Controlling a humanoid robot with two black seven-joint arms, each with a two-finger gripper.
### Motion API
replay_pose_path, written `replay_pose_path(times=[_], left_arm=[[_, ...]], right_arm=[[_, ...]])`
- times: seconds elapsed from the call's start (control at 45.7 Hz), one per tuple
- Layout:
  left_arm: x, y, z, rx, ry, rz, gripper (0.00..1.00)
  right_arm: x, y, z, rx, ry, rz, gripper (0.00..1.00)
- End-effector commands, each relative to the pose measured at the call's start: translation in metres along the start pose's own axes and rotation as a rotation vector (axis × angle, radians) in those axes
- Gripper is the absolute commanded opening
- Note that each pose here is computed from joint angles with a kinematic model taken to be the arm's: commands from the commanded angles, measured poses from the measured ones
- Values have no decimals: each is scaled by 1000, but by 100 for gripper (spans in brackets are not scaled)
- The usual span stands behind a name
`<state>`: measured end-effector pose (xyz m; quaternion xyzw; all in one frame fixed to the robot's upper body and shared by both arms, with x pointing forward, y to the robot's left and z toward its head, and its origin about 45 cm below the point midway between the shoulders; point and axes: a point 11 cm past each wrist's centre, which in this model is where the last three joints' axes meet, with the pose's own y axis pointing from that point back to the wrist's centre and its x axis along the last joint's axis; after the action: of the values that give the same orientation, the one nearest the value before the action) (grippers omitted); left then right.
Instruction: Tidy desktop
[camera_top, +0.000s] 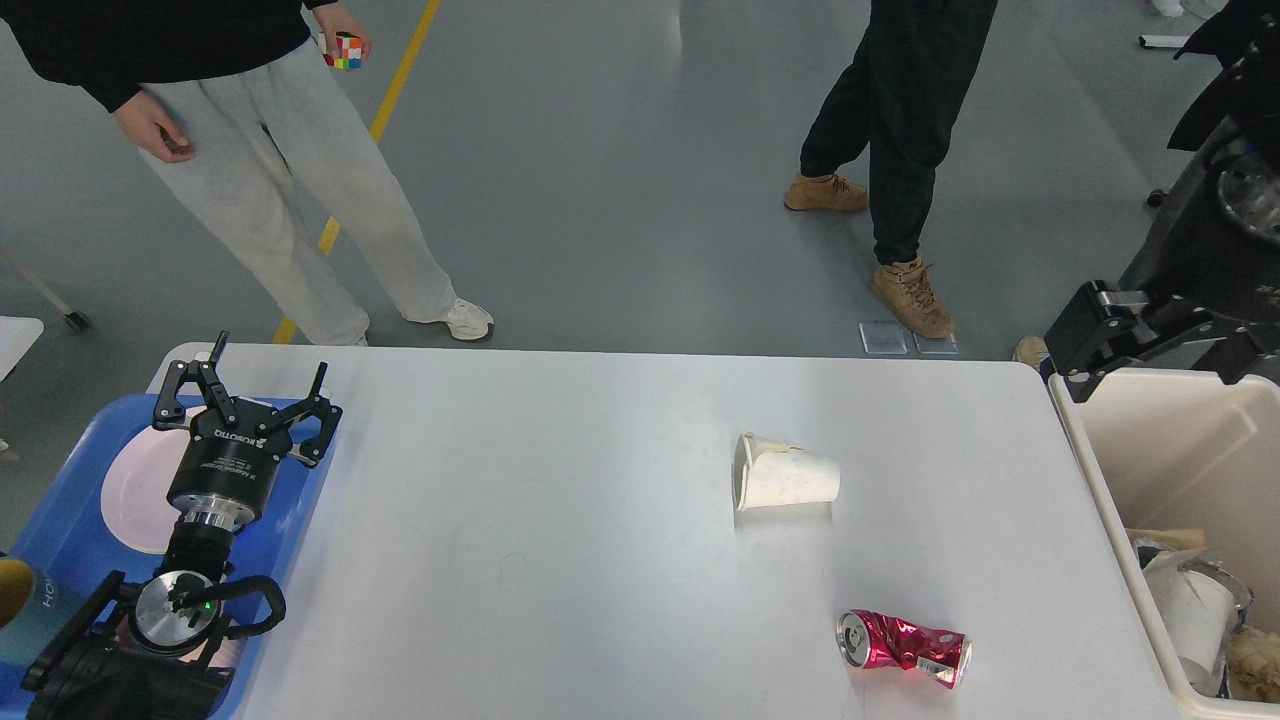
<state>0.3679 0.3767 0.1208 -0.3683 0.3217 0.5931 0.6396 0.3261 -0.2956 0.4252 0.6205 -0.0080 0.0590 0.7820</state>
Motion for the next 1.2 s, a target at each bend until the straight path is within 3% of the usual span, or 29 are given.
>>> replay_pose_path(times=[0.0,0.569,0.788,0.985,1.182], left_arm=[[0,0,0,1,0,0,96],[0,0,1,-1,-1,0,96],[0,0,0,0,-1,0,96],[0,0,0,-1,1,0,96],[0,0,0,-1,1,2,96]], right_arm=[[5,4,-4,-13,17,26,100],[29,-9,-40,59,96,163,100],[59,-71,-71,137,147,285,100],[91,-115,-75,82,299,383,100],[79,-170,-119,105,690,324,95]])
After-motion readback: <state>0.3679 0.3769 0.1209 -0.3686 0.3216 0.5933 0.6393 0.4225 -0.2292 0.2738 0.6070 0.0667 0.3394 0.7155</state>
